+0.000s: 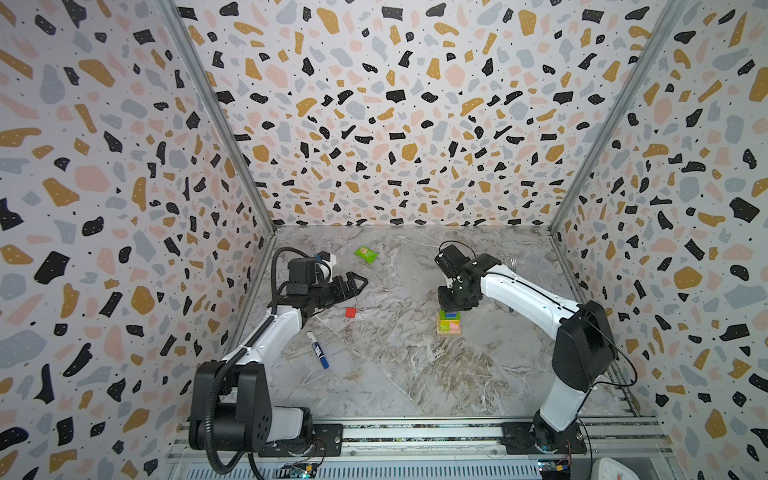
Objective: Build the wood block tower
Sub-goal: 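Align and lower the purple cube onto the blue cube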
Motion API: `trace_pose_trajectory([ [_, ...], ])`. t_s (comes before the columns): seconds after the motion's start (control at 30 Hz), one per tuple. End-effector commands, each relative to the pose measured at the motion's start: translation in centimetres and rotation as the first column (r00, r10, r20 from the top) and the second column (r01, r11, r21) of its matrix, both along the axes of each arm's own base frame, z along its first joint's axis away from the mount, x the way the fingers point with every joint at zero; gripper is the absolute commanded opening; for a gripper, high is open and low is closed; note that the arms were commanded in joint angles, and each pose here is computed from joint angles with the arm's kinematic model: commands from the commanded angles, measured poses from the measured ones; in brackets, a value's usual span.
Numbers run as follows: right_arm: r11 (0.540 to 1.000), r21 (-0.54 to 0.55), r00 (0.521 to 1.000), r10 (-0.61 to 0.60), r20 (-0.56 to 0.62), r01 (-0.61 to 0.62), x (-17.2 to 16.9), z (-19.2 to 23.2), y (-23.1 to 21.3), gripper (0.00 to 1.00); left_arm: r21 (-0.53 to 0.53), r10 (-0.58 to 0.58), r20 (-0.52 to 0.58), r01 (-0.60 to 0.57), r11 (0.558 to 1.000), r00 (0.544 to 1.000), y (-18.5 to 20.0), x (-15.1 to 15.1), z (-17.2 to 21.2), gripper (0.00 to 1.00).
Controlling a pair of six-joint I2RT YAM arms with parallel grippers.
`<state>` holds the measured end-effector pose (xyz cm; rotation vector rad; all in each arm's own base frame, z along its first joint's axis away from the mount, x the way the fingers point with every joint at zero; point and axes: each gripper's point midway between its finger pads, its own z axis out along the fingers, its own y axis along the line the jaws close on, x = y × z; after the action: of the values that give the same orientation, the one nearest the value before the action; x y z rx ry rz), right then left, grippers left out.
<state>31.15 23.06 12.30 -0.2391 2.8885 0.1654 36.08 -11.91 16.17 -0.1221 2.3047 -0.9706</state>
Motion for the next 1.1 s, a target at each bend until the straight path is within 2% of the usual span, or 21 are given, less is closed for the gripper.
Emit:
trace_pose_trajectory([
  [0.0, 1.0, -0.007, 1.0, -0.012, -0.013, 0.012, -0.32, -0.19, -0.37, 0.17, 0.008, -0.02, 0.056, 0.019, 1.0, 0.998, -0.21, 0.02, 1.41, 1.0],
  [1.07, 1.0, -0.004, 1.0, -0.013, -0.008, 0.013, -0.09, -0.34, -0.19, 0.2, 0.005, -0.023, 0.057, 0.023, 1.0, 0.998, -0.31, 0.03, 1.44, 1.0],
])
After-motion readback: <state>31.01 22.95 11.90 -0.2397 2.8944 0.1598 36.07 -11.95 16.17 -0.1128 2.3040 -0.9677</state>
